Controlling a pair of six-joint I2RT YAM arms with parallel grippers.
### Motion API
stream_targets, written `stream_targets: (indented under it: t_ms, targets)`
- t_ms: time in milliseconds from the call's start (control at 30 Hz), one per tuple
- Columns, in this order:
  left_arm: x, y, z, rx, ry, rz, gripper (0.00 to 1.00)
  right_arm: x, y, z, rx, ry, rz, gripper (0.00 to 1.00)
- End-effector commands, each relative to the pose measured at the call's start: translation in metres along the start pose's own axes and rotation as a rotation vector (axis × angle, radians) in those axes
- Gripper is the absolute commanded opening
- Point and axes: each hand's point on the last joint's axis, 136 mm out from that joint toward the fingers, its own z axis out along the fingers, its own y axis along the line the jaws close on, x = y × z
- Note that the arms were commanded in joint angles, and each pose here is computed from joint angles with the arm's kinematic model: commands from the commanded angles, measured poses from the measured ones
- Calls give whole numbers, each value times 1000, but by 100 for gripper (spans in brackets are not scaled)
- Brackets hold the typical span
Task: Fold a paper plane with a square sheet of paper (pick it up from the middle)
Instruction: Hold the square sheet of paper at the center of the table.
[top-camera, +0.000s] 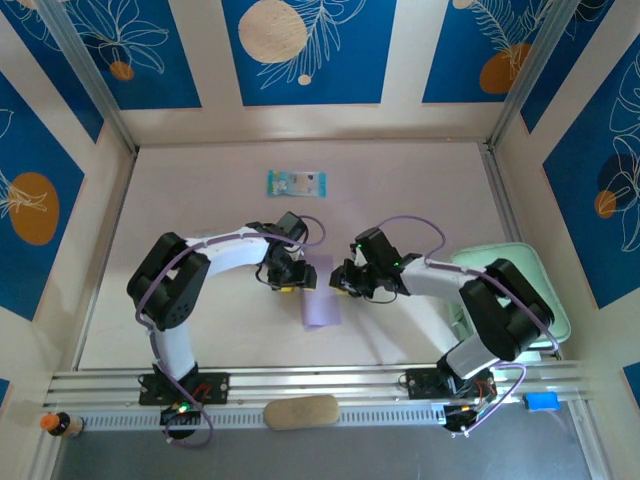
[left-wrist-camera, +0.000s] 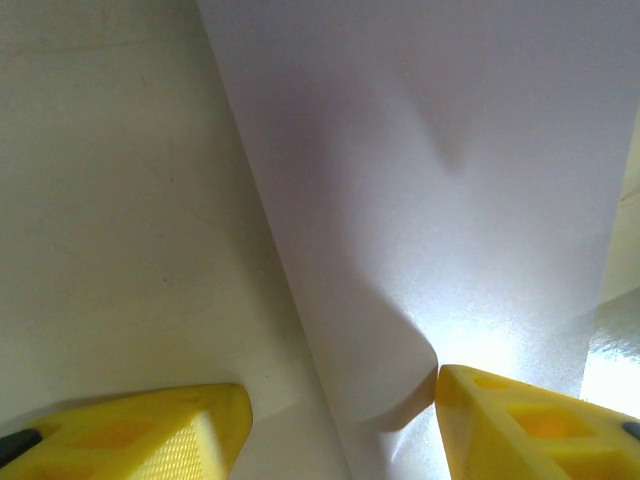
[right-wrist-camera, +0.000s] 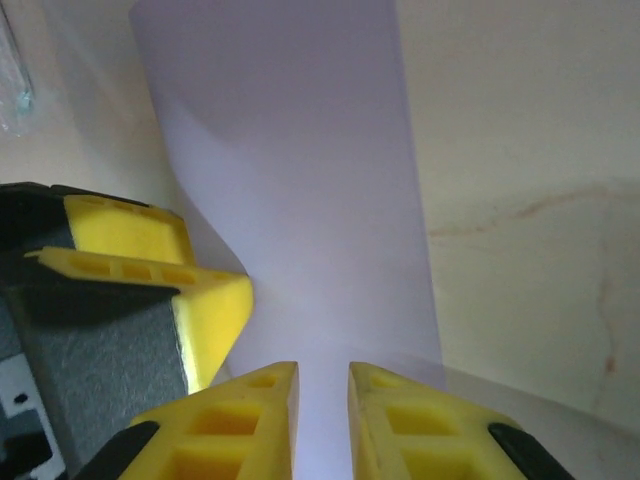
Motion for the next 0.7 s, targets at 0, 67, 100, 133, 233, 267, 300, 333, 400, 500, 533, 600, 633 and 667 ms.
stream_targets:
  t_ms: [0,67,100,133,233,267,300,333,400,500,533,600,633,667]
  targets:
    - [17,34,38,-98,71,-4,59,-2,5,7,2,5,-24,17]
    - [17,34,38,-99,71,-7,59,-2,4,12,8,17,-24,14]
    - [17,34,38,-97,71,-6,59,-2,4,14,7,21,-26,11]
    - [16,34,38,-95,70,-7,59,-1,4,16,4,30,-26,10]
    - [16,34,38,-96,70,-6,59,-1,5,21,3,43,-28,7]
    - [17,34,39,-97,72,-6,59,0,6,21,5,43,-30,6]
    - [17,34,39,-96,73,-7,59,-1,6,22,6,42,-34,6]
    - [17,34,39,-95,71,-7,59,-1,6,23,8,43,-37,5]
    - [17,35,39,-96,72,-9,59,-1,7,24,11,48,-40,4]
    - [18,35,40,-95,75,-9,59,-1,6,28,19,63,-42,2]
    - [18,34,40,-95,74,-9,59,0,4,30,29,69,-39,2]
    - [18,34,40,-95,73,-9,59,2,-1,32,47,81,-29,2]
    - [18,34,40,-93,72,-7,59,4,-6,34,65,95,-21,1]
    - [18,33,40,-91,72,-6,59,6,-10,35,76,103,-18,0]
